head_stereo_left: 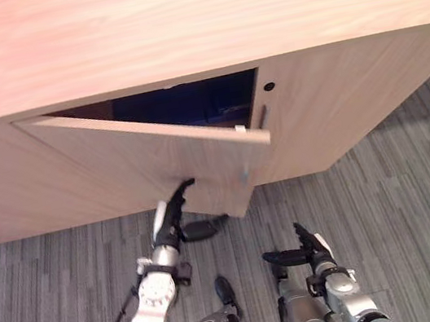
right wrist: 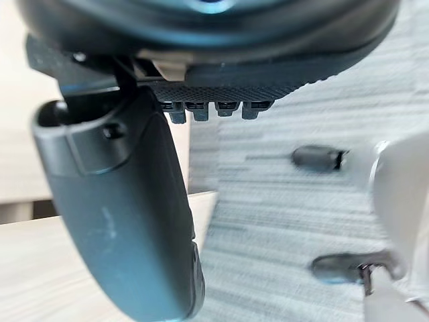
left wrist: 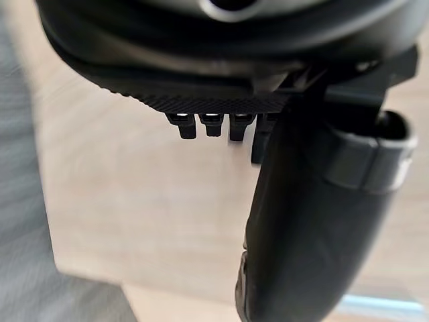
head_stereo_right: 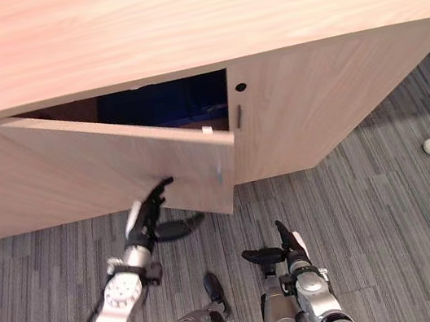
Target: Walk over to the cabinet, pick up the folder, carry it to the office cabinet, place the folder inside the office cabinet, then close the office cabinet door
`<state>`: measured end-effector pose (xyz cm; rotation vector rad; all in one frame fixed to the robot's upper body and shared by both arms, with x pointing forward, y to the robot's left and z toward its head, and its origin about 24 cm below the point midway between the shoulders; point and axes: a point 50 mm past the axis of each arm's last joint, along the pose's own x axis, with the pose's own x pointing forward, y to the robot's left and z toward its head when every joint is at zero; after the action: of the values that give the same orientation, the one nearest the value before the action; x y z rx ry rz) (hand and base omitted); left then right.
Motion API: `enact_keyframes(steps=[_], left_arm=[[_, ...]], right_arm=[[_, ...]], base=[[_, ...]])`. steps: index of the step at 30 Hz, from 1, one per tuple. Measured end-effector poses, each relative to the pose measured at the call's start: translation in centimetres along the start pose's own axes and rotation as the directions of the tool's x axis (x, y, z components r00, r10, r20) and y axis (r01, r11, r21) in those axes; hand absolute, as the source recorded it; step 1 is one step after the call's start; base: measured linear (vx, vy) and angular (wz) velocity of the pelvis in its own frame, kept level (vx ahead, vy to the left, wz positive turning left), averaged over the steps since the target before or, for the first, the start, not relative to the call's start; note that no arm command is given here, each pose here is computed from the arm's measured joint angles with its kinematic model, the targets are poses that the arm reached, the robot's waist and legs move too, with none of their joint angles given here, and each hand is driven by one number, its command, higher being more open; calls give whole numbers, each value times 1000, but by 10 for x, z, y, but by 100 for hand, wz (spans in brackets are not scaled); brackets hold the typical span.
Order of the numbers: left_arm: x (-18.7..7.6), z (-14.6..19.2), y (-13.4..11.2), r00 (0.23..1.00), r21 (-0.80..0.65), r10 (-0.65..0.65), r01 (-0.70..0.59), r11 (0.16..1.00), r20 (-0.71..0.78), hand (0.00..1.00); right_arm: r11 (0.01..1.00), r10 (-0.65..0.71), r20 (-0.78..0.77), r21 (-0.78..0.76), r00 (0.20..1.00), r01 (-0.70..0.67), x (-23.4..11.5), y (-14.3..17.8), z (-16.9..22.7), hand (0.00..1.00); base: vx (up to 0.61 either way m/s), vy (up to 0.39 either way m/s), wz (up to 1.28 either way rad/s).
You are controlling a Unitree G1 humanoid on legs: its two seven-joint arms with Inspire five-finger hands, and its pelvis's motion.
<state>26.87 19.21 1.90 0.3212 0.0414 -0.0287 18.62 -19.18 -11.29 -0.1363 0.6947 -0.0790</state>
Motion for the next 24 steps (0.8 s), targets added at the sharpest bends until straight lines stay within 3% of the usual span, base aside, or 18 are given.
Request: enact_keyframes(steps=[3,5,11,14,19,24], left_arm=[[18,0,30,995,72,93,-91,993,-20,100],[25,-3,37,992,89,114,-110,990,-47,100],[15,-17,26,991,58,95,-90,994,-97,100],[-9,-37,12,982,-32,94,-101,994,-164,100],[-87,-94,-20,909,-234,22,-131,963,-416,100],[-140,-131,-23,800,-279,11,-221,934,-599,100]], right_arm=[[1000,-10,-7,-16,1000,10,-1,-9,-3,100],[1000,-21,3,-12,1000,21,-1,-14,-1,100],[999,-51,-6,11,999,51,-4,-23,-5,100],[997,-65,-22,36,998,65,-6,-24,-9,100],[986,-138,-46,87,989,141,-12,-35,-17,100],[970,-210,-46,113,977,214,-14,-50,-16,100]], base=[[121,-79,-13],[50,-69,3],[-31,-5,-1],[-55,9,0],[-12,-8,-1],[0,0,0]])
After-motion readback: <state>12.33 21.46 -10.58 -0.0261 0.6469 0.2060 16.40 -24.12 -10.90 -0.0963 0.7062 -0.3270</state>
